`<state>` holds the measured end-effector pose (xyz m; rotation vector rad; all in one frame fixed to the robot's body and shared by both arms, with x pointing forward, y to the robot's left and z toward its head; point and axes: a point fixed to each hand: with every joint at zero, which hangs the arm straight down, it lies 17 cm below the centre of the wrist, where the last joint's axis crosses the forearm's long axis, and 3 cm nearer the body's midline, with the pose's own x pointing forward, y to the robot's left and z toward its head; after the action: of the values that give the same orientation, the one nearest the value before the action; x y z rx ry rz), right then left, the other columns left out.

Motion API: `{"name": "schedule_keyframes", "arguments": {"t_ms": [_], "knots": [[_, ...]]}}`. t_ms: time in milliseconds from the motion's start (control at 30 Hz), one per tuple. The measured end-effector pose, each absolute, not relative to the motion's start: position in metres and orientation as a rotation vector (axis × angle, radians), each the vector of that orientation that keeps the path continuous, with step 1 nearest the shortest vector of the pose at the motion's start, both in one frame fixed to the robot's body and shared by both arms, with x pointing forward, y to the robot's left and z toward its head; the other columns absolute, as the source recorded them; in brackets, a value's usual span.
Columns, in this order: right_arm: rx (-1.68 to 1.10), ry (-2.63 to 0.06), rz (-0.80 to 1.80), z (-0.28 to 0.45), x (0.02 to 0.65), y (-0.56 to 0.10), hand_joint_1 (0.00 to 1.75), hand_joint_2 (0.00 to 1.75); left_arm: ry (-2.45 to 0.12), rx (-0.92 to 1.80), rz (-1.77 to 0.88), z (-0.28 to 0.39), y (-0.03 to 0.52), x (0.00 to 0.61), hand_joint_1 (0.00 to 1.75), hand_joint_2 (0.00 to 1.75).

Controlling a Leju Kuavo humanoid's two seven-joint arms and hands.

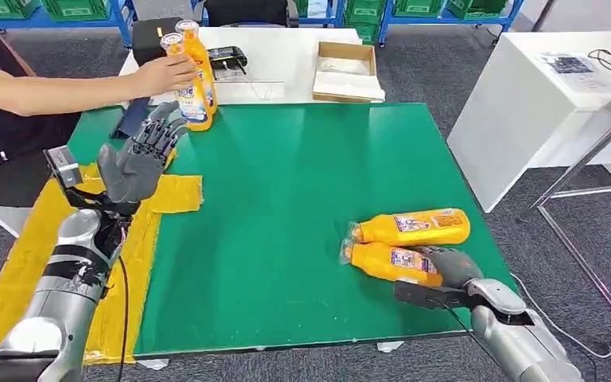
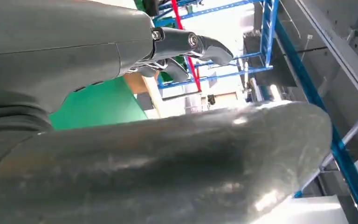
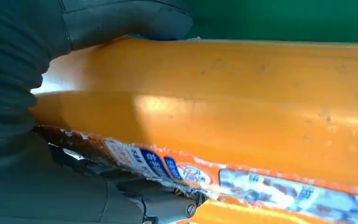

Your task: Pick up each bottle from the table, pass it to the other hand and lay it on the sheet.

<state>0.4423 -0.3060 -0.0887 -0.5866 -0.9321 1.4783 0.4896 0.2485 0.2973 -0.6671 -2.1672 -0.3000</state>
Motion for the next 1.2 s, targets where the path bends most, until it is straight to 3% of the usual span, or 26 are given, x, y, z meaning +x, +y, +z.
{"name": "schedule_keyframes", "arguments": {"t_ms": [167, 200, 300, 433, 567, 833, 1200], "knots": [[-0.638, -0.823, 1.467, -0.096, 0.448, -0.314, 0.0, 1.75, -2.194, -0.685, -0.343, 0.322, 0.227, 0.497, 0.0, 0.0], [-0.642, -0.803, 1.469, -0.097, 0.448, -0.317, 1.75, 1.75, -2.204, -0.695, -0.353, 0.329, 0.222, 0.498, 0.0, 0.0], [-0.545, -0.816, 1.452, -0.103, 0.441, -0.31, 1.75, 1.75, -2.247, -0.722, -0.387, 0.35, 0.21, 0.497, 0.0, 0.0], [-0.07, -1.177, 1.165, -0.067, 0.419, -0.286, 1.75, 1.75, -2.293, -0.753, -0.411, 0.361, 0.199, 0.493, 0.0, 0.0], [0.174, -1.381, 0.933, -0.017, 0.417, -0.234, 1.75, 1.75, -2.229, -0.752, -0.37, 0.336, 0.199, 0.492, 0.0, 0.0], [0.389, -1.547, 0.782, 0.032, 0.412, -0.133, 1.75, 1.75, -2.033, -0.754, -0.293, 0.25, 0.177, 0.48, 0.0, 0.0], [0.454, -1.597, 0.74, 0.051, 0.409, -0.108, 1.75, 1.75, -1.986, -0.749, -0.247, 0.23, 0.176, 0.479, 0.0, 0.0]]}}
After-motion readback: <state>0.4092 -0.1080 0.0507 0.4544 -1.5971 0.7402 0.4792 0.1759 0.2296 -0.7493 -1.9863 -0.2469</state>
